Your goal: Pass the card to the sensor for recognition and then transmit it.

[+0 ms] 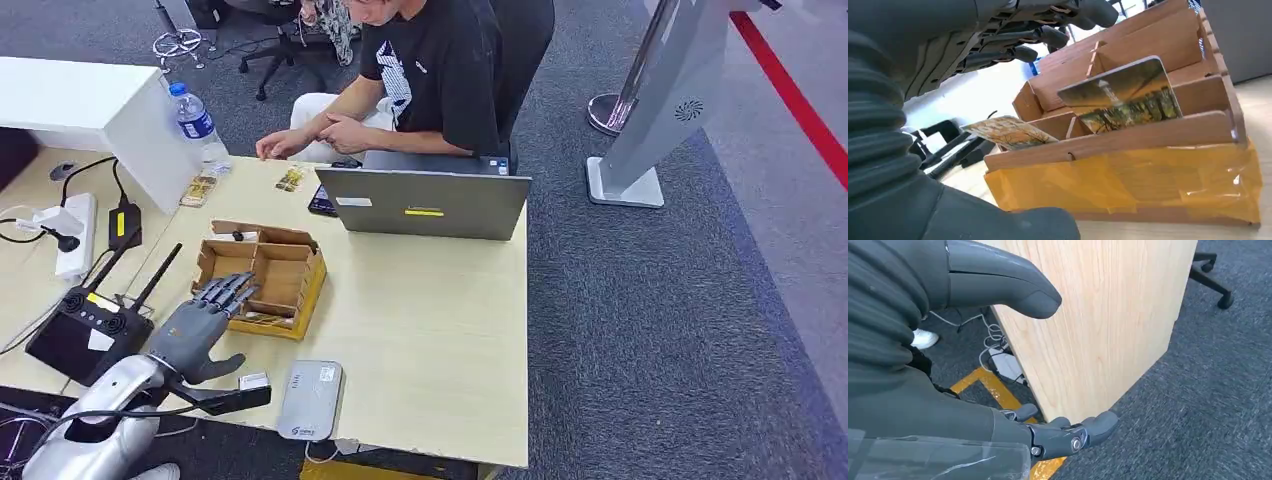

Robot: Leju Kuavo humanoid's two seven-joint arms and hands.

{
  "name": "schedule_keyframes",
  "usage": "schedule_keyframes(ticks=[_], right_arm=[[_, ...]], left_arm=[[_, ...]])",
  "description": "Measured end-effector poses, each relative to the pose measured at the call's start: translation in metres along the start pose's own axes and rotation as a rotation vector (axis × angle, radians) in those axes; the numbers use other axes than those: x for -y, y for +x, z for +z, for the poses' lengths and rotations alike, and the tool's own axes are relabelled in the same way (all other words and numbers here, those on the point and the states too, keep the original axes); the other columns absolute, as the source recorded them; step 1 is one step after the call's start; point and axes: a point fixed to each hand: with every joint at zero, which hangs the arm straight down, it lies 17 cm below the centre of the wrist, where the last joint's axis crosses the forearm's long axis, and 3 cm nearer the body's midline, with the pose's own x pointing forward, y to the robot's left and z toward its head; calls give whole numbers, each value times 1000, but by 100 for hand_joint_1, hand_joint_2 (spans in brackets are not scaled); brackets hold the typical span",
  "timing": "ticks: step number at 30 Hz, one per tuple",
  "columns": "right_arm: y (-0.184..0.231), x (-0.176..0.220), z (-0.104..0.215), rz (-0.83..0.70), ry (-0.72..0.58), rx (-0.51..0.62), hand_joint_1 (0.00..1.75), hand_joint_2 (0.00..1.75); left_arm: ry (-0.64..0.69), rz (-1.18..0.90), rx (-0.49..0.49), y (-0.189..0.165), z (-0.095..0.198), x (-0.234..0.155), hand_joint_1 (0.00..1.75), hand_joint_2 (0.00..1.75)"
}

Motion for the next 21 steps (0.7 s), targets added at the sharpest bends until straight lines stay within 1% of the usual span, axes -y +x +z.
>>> schedule_keyframes(ticks=[5,12,20,21], right_arm=[[0,-1,-1,2,1,0,0,175],[0,-2,-1,6,2,0,0,175],[0,-4,-1,11,4,-2,0,175],[0,-4,-1,11,4,-2,0,175]], left_arm=[[70,-33,8,5,-8,-10,0,175],[124,-27,28,17,-16,-16,0,175],[128,-11,29,22,-20,-15,2,175],[128,-9,29,23,-20,-14,155,175]])
